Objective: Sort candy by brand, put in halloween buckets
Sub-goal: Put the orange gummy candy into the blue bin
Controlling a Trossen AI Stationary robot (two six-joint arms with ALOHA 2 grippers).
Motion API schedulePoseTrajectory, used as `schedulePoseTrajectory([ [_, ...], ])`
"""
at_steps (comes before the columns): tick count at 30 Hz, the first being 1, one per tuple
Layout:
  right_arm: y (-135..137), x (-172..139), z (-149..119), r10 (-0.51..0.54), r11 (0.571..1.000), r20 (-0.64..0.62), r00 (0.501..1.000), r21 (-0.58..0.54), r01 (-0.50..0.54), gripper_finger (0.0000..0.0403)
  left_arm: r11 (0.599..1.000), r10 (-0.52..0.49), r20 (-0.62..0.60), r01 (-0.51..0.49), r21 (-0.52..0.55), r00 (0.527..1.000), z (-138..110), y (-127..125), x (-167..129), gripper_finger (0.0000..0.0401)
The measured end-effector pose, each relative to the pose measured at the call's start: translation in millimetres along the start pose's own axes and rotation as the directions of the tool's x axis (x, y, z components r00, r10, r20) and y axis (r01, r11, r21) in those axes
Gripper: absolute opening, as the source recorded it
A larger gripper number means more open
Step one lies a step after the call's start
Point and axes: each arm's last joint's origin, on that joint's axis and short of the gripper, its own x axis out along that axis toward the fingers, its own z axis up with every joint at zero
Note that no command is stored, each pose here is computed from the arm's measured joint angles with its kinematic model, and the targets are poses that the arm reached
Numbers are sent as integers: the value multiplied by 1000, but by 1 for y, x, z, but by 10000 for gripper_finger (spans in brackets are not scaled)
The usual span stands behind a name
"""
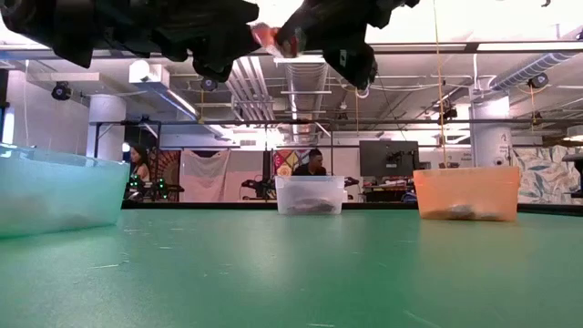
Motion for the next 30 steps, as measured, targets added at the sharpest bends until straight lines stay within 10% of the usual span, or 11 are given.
schedulePoseTrajectory([
  [12,-2,-4,5,3,1000,17,1000,-11,-3,18,1000,0,9,0,6,1000,0,0,0,12],
  [23,-3,-11,9,-58,998,-4,998,-23,58,112,999,-18,-45,16,-46,999,6,-2,-9,2],
  [30,-1,-20,21,-72,993,20,997,-95,73,188,971,-83,-293,11,-240,952,28,-8,-60,1],
])
